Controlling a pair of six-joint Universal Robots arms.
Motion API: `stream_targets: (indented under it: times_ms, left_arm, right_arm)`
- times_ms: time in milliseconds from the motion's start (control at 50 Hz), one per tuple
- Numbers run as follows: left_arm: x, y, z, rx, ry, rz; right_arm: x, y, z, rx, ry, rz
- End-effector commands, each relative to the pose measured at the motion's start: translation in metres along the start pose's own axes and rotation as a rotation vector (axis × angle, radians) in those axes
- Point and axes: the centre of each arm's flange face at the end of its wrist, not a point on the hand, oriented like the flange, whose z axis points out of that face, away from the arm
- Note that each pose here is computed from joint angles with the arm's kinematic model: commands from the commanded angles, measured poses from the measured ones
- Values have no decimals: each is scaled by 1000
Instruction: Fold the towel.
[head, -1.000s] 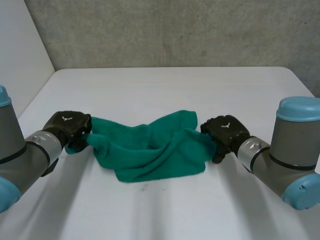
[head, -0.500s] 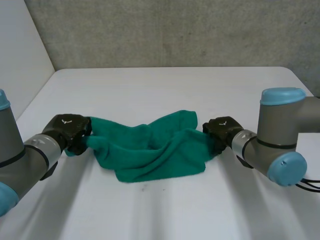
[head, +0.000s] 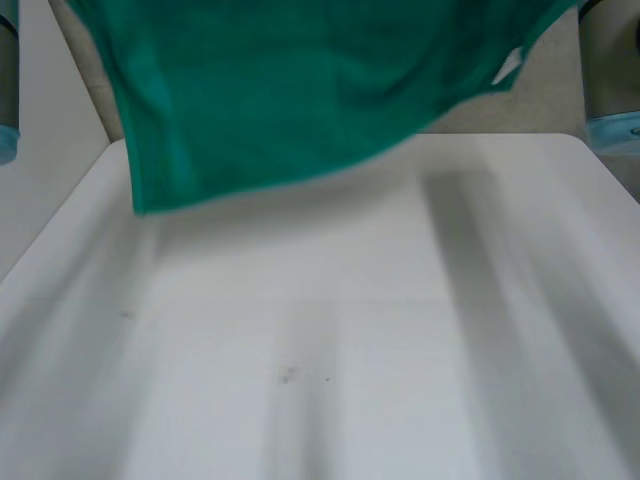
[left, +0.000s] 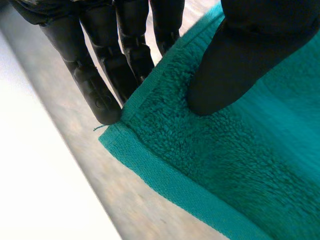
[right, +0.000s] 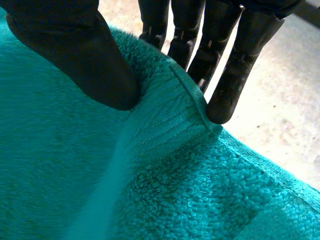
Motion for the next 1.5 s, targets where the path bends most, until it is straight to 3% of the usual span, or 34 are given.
stream_targets:
  times_ms: [20,240,260,320,340,420,560,820,1500]
  left_arm:
    - [8,42,-38,-126,20,-2]
    - [54,129,-166,-552,284,-62]
    - [58,137,-183,-602,316,-66]
    - [65,146,-205,-668,354,-64]
    - [68,150,-217,-707,372,-65]
    - [67,156,-231,-767,383,-67]
    - [59,157,-232,-808,368,-64]
    - [41,152,-224,-817,322,-54]
    - [44,147,-225,-837,338,-69]
  right_arm:
    - [-16,46,-49,-197,-107,-21]
    - [-41,120,-148,-535,-318,7]
    - [-47,135,-174,-627,-357,23]
    - [-49,141,-181,-657,-367,23]
    - [-57,168,-213,-790,-408,31]
    - [-59,185,-236,-897,-428,37]
    - [-42,193,-242,-968,-376,45]
    - [7,213,-242,-1128,-144,207]
    - [-1,214,-250,-1146,-215,289]
